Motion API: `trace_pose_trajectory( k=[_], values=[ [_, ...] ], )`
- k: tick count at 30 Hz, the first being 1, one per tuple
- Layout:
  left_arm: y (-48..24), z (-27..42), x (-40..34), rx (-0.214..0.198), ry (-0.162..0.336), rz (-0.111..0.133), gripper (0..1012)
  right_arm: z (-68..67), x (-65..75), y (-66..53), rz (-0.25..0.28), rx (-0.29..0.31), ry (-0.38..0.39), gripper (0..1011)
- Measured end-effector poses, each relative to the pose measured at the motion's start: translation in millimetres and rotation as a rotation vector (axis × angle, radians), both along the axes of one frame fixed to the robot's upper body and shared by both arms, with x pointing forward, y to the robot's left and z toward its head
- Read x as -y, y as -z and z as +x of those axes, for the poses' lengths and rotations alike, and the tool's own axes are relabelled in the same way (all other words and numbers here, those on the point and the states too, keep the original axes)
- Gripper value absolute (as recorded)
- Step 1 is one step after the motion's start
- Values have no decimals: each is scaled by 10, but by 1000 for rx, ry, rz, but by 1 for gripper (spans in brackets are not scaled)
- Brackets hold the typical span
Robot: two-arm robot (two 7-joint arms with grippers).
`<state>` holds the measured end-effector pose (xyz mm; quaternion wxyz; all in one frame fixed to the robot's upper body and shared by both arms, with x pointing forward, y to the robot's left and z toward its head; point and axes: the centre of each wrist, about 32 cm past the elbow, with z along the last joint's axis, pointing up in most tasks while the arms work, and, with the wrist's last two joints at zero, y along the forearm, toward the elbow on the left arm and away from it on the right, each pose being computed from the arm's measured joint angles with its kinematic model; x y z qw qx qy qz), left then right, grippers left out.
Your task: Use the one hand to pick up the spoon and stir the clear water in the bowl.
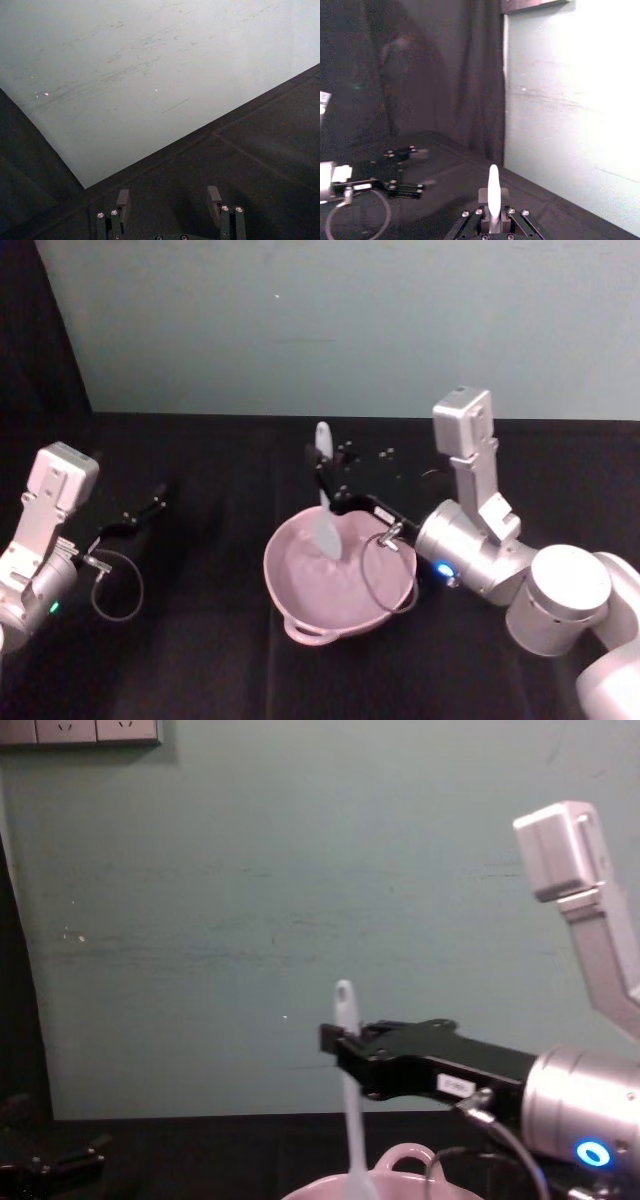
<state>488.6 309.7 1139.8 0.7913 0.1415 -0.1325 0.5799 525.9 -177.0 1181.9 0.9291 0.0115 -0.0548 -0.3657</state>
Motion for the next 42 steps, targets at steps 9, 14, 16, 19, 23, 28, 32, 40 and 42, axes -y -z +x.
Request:
trace_pose_trajectory(
  k=[9,14,16,19,23,28,32,40,42],
  values=[
    [0,0,0,0,0,0,1005,-43,234,-39,-14,12,51,120],
    [0,0,0,0,0,0,1005,-112,279,-52,-25,14,49,120],
    [0,0,0,0,0,0,1005,-150,276,-58,-30,15,42,120],
    [0,0,0,0,0,0,1005,-209,242,-63,-36,19,20,120],
    [0,0,0,0,0,0,1005,-280,174,-72,-34,21,-13,120],
    [0,0,0,0,0,0,1005,-361,61,-74,-21,21,-59,120],
    [0,0,0,0,0,0,1005,-387,5,-78,-5,20,-76,120],
    [0,0,0,0,0,0,1005,-402,-16,-137,29,34,-80,120],
    [0,0,0,0,0,0,1005,-402,-1,-172,37,43,-76,120]
  ],
)
